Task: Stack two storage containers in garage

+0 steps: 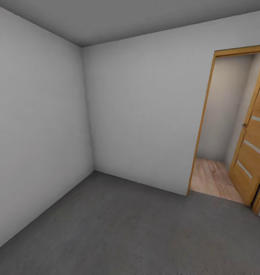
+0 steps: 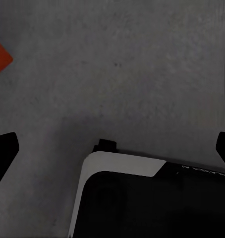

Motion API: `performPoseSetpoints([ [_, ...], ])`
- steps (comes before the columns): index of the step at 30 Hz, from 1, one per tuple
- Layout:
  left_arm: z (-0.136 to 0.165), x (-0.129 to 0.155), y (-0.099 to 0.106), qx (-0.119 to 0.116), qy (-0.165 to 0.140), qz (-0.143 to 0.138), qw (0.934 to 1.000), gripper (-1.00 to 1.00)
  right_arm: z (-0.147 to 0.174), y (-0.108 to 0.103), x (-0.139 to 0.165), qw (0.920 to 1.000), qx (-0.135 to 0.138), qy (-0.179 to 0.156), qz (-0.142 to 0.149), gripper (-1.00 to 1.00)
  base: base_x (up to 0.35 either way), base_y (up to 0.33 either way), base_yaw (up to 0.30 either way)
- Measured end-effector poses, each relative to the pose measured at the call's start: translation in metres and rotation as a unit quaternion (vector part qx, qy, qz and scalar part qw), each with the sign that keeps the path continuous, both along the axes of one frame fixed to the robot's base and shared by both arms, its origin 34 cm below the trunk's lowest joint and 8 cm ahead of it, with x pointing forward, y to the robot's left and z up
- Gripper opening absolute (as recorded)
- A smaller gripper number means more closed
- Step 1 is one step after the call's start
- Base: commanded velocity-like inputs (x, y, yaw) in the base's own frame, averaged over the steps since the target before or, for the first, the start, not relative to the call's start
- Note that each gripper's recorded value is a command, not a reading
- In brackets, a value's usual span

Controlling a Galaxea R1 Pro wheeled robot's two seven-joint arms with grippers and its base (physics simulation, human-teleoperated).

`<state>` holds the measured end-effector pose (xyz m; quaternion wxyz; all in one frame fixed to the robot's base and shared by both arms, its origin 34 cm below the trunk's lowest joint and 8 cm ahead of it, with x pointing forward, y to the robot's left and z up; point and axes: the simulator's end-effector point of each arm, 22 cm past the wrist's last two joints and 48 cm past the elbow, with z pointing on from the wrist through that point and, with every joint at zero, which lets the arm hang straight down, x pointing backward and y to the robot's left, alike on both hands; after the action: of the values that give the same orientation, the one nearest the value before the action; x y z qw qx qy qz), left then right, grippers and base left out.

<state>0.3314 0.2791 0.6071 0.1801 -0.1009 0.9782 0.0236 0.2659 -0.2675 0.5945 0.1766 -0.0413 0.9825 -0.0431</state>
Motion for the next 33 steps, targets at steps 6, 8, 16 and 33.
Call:
performPoseSetpoints([
  [6,-0.0001,-0.0002,0.0002,0.000,0.000,0.000,1.0000,1.00,0.0000,-0.0006,-0.0002,1.0000,0.000,0.000,0.000,1.00,0.000,0.000,-0.298],
  [8,0.0000,-0.0001,0.0000,0.000,0.000,0.000,1.0000,1.00,0.0000,-0.0003,0.0000,1.0000,0.000,0.000,0.000,1.00,0.000,0.000,-0.298],
  [16,0.0000,-0.0001,0.0004,0.000,0.000,0.000,1.0000,1.00,0.0000,0.0002,-0.0001,1.0000,0.000,0.000,0.000,1.00,0.000,0.000,-0.298],
  [33,-0.0001,-0.0002,0.0000,0.000,0.000,0.000,1.0000,1.00,-0.0001,-0.0002,-0.0004,1.0000,0.000,0.000,0.000,1.00,0.000,0.000,-0.298],
])
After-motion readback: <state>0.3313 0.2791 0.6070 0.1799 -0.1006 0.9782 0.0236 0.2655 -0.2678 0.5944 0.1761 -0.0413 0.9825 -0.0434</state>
